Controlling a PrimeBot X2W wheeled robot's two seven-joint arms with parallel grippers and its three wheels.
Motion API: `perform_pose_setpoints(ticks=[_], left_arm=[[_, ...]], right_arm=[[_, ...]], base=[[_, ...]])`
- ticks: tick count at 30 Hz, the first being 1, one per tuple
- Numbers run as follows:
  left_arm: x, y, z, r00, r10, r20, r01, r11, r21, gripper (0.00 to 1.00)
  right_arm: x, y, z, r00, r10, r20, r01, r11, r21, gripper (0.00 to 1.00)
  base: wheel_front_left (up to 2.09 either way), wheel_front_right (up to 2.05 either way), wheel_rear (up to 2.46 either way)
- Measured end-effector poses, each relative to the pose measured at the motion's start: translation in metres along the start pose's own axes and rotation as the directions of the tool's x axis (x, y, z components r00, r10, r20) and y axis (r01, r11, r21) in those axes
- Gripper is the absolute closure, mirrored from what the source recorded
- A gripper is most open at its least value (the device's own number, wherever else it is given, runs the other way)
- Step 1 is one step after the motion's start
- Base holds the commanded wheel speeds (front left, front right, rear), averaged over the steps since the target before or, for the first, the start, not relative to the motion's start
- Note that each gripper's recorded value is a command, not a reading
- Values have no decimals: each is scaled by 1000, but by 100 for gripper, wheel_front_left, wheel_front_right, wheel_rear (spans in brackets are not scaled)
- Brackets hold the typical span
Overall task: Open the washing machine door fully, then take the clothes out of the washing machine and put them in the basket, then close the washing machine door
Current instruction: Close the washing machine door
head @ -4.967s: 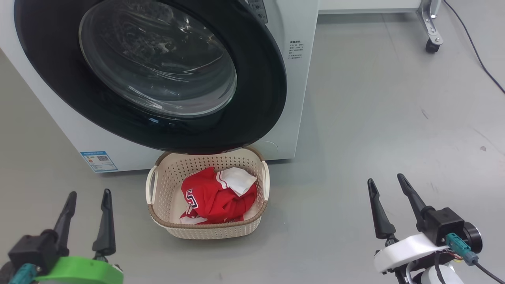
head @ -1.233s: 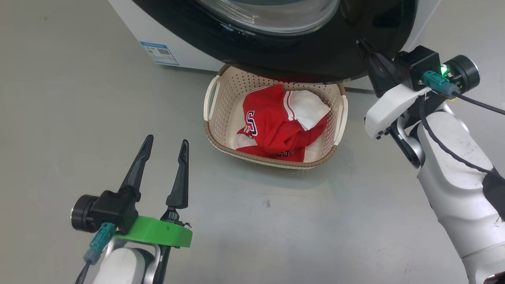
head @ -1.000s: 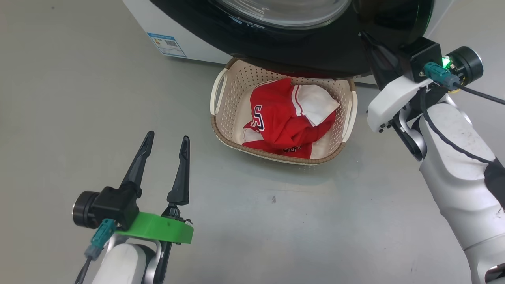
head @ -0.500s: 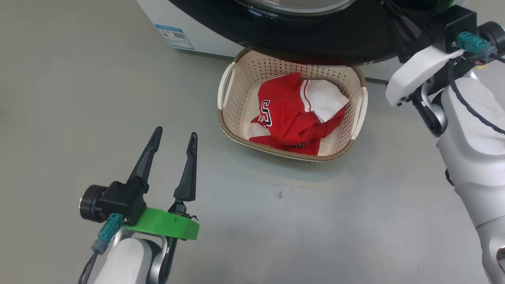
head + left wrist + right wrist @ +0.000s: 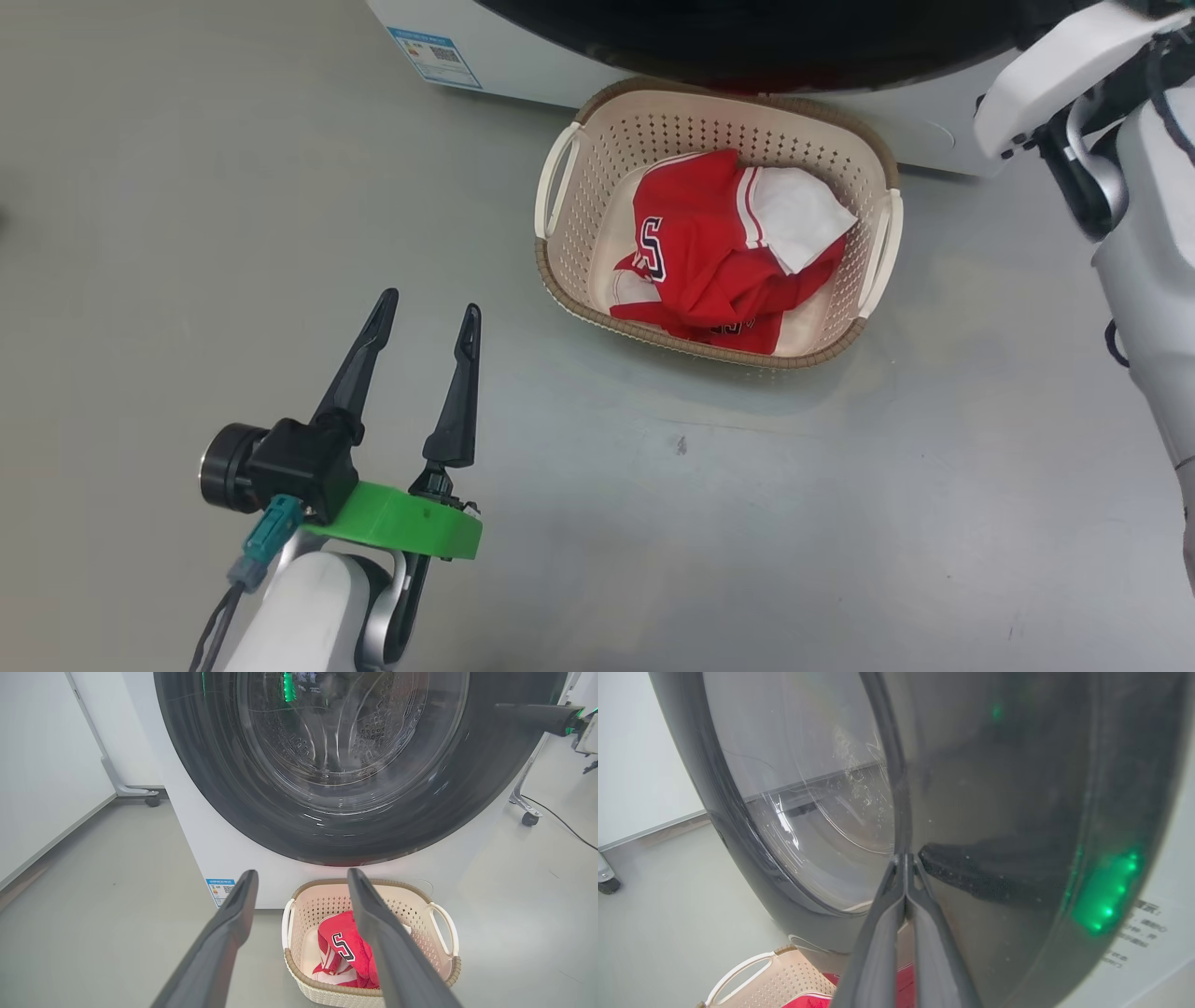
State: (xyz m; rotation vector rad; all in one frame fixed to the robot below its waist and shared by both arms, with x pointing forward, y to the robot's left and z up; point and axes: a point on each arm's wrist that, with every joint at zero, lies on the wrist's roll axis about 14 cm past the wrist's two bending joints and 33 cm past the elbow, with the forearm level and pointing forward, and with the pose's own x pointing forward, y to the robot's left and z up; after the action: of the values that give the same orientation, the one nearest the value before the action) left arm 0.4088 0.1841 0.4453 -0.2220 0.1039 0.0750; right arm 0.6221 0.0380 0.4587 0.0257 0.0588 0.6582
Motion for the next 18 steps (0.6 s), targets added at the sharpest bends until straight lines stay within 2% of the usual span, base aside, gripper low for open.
perform_pose_setpoints(ticks=[7, 18], left_arm=[[5, 2, -4, 1000, 4, -12, -4, 1000, 7, 0], [9, 2, -3, 1000, 3, -7, -2, 1000, 2, 0]], right_arm=[[11, -19, 2, 999, -35, 18, 35, 999, 9, 100], [14, -17, -2, 999, -34, 18, 34, 999, 25, 100]], base=[[0, 0, 0], [0, 0, 0]])
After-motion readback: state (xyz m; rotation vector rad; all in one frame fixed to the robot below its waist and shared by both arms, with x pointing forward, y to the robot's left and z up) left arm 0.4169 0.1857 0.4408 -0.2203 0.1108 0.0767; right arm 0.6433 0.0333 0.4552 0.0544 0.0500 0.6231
